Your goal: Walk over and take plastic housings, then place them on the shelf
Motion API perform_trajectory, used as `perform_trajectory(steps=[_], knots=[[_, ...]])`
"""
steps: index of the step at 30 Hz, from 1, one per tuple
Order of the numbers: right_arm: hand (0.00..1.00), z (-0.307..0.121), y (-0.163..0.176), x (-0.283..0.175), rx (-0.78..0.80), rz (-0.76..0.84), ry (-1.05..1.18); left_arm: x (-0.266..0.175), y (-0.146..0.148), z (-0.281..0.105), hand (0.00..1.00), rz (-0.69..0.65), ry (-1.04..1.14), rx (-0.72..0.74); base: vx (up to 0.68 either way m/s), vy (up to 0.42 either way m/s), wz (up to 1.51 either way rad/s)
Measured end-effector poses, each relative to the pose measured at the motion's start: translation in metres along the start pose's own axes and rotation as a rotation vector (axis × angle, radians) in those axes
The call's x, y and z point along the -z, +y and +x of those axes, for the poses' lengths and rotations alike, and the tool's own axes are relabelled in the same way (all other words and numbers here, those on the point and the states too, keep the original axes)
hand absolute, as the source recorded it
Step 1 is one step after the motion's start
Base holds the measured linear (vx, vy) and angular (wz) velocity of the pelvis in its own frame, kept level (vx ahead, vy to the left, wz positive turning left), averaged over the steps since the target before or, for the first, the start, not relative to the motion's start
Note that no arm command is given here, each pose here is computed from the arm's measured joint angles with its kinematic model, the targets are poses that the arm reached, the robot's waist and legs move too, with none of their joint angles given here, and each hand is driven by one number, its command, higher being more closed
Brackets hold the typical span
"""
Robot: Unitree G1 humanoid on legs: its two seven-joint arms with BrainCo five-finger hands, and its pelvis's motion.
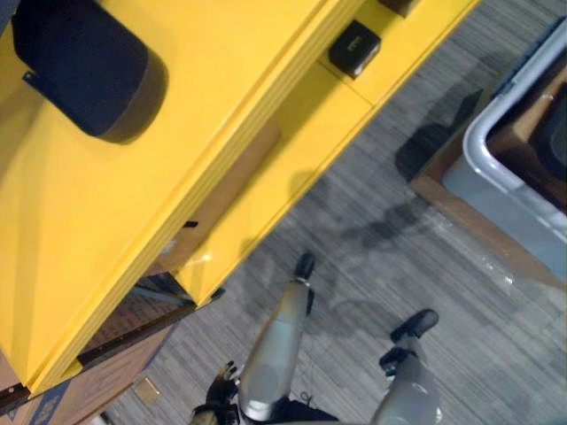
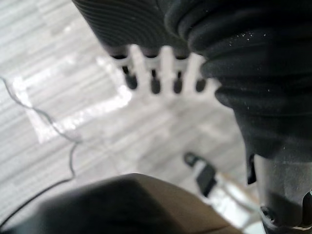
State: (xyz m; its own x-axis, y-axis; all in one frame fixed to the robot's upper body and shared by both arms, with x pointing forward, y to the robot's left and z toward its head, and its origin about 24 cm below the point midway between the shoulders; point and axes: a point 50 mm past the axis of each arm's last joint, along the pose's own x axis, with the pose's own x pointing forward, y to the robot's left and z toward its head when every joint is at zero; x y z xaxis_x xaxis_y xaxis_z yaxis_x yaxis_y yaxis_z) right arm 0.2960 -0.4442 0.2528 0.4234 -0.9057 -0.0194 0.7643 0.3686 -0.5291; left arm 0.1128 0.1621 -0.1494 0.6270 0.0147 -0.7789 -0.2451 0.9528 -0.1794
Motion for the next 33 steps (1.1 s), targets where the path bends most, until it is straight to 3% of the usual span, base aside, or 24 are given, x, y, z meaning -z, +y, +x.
perform_trajectory(steps=[9, 18, 22, 26, 28, 33], knots=[[1.0, -0.001, 0.0, 0.002, 0.005, -0.104, 0.022, -0.017, -0.003, 0.001, 0.0, -0.005, -0.094, 0.022, -0.03, -0.016, 0.03], [1.0, -0.011, 0.036, 0.003, 0.056, -0.17, -0.116, -0.049, 0.004, -0.001, 0.0, 0.006, -0.255, -0.022, -0.02, -0.006, -0.01], [1.0, -0.019, 0.056, 0.007, 0.056, -0.215, -0.244, -0.06, 0.018, -0.002, 0.0, 0.119, -0.302, -0.141, -0.03, -0.009, -0.07], [1.0, -0.031, 0.081, 0.014, 0.034, -0.226, -0.331, -0.079, 0.043, -0.005, 0.0, 0.28, -0.35, -0.35, -0.06, -0.011, -0.22], [1.0, -0.039, 0.091, 0.019, 0.029, -0.222, -0.373, -0.098, 0.06, -0.007, 0.0, 0.345, -0.386, -0.495, -0.09, -0.017, -0.31], [1.0, -0.055, 0.112, 0.028, 0.017, -0.2, -0.435, -0.146, 0.081, -0.011, 0.0, 0.469, -0.499, -0.687, -0.06, -0.016, -0.26]])
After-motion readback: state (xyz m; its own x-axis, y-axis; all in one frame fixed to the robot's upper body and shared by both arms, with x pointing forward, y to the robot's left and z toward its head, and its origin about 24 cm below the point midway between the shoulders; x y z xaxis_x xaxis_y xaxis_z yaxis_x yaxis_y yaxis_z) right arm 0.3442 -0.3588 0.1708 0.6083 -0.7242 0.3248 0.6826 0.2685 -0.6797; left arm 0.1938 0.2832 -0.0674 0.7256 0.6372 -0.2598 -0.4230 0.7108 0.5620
